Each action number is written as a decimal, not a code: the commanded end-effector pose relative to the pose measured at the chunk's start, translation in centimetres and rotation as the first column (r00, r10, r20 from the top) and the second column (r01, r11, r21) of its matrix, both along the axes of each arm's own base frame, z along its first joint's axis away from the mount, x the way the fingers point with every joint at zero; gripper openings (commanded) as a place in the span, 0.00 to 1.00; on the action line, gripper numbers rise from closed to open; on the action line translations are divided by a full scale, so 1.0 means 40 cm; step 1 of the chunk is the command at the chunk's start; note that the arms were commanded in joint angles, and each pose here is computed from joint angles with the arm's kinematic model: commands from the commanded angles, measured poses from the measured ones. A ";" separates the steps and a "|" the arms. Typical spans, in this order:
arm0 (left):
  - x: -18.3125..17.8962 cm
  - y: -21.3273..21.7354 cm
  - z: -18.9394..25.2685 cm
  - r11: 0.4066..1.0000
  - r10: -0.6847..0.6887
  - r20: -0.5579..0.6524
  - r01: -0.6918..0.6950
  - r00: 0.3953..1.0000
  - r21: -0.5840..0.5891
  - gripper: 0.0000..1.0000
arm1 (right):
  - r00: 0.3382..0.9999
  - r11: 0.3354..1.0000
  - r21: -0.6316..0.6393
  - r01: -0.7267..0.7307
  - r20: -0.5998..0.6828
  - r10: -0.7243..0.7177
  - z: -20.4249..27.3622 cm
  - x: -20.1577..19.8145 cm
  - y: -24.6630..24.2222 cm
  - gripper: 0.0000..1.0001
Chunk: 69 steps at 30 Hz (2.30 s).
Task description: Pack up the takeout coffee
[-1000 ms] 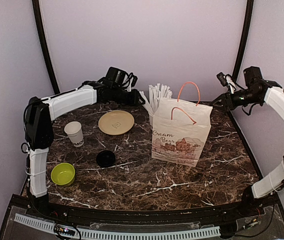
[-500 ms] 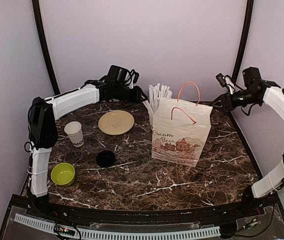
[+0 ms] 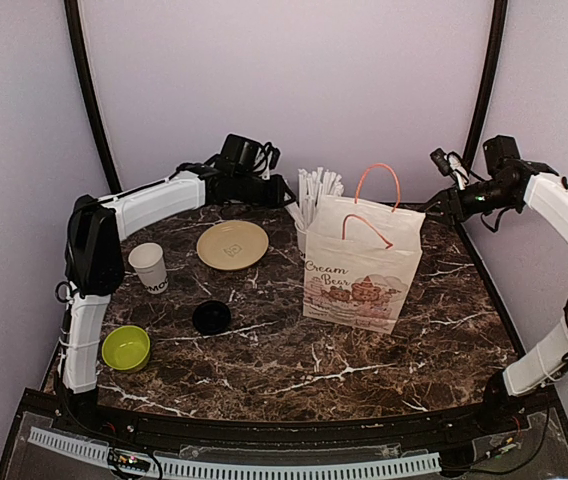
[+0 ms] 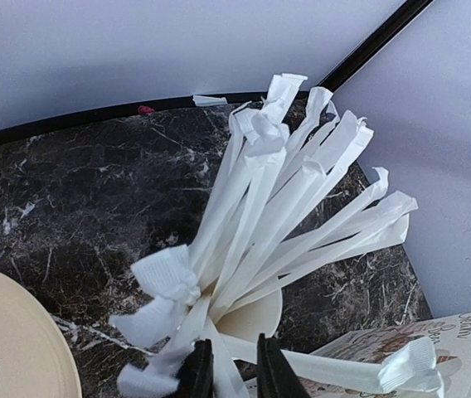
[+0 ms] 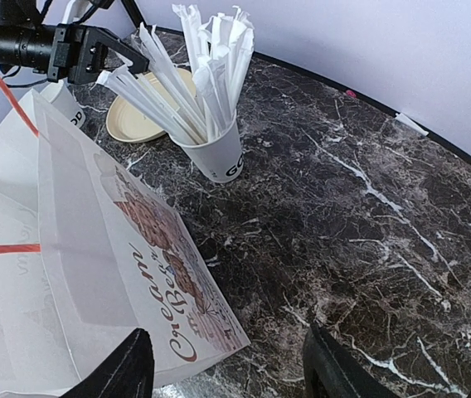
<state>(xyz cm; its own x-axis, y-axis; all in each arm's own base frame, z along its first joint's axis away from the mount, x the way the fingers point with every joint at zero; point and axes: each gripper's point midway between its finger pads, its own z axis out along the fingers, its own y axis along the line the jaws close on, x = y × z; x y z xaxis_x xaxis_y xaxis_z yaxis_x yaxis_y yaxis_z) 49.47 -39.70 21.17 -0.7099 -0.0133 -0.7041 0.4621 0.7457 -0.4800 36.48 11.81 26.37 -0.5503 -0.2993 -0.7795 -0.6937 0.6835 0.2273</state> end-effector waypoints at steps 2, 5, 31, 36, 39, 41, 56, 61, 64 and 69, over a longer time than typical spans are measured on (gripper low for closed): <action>-0.033 -0.023 0.115 0.999 -0.034 0.069 0.035 0.997 -0.022 0.18 | 0.999 1.000 0.001 -0.010 0.035 0.010 0.007 0.015 0.000 0.61; -0.061 -0.016 0.147 0.999 -0.036 0.085 0.035 0.996 0.005 0.11 | 0.999 1.000 0.001 -0.009 0.031 0.009 0.004 0.017 0.000 0.61; -0.307 0.178 0.698 0.998 -0.043 0.540 0.057 0.841 -0.010 0.00 | 0.999 1.000 0.005 -0.012 0.032 0.012 0.029 0.028 0.003 0.61; -0.472 0.197 0.851 0.963 -0.142 0.660 0.258 0.738 -0.081 0.00 | 0.999 1.000 0.002 -0.005 0.032 0.005 0.030 0.032 0.000 0.61; -0.532 0.180 0.844 0.928 -0.235 0.635 0.364 0.736 -0.078 0.00 | 1.000 1.000 0.001 -0.004 0.030 0.004 0.031 0.035 0.000 0.61; -0.557 0.162 0.818 0.911 -0.288 0.602 0.407 0.745 -0.068 0.00 | 0.999 1.000 0.001 -0.003 0.032 0.003 0.034 0.036 -0.001 0.61; -0.603 -0.152 0.562 0.725 -0.525 0.430 0.651 0.734 -0.226 0.00 | 0.999 1.000 -0.008 0.007 0.044 -0.007 0.038 0.022 -0.005 0.61; -0.564 -0.240 0.478 0.729 -0.514 0.363 0.619 0.777 -0.294 0.31 | 0.999 1.000 -0.014 0.010 0.045 -0.009 0.033 0.019 -0.007 0.61; -0.510 -0.222 0.442 0.831 -0.449 0.323 0.522 0.833 -0.191 0.56 | 0.999 1.000 -0.015 0.012 0.048 -0.011 0.035 0.016 -0.008 0.61; -0.461 -0.133 0.470 0.922 -0.355 0.418 0.388 0.837 0.006 0.75 | 0.999 1.000 -0.016 0.012 0.048 -0.011 0.027 0.016 -0.008 0.61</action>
<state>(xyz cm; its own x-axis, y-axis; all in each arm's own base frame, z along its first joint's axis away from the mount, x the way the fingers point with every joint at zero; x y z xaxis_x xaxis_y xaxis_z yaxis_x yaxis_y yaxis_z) 29.88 -49.09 34.26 -0.4909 0.1632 -0.8558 0.8482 0.3138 -0.4267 37.22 11.59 26.67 -0.5435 -0.3112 -0.7796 -0.6927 0.6908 0.2071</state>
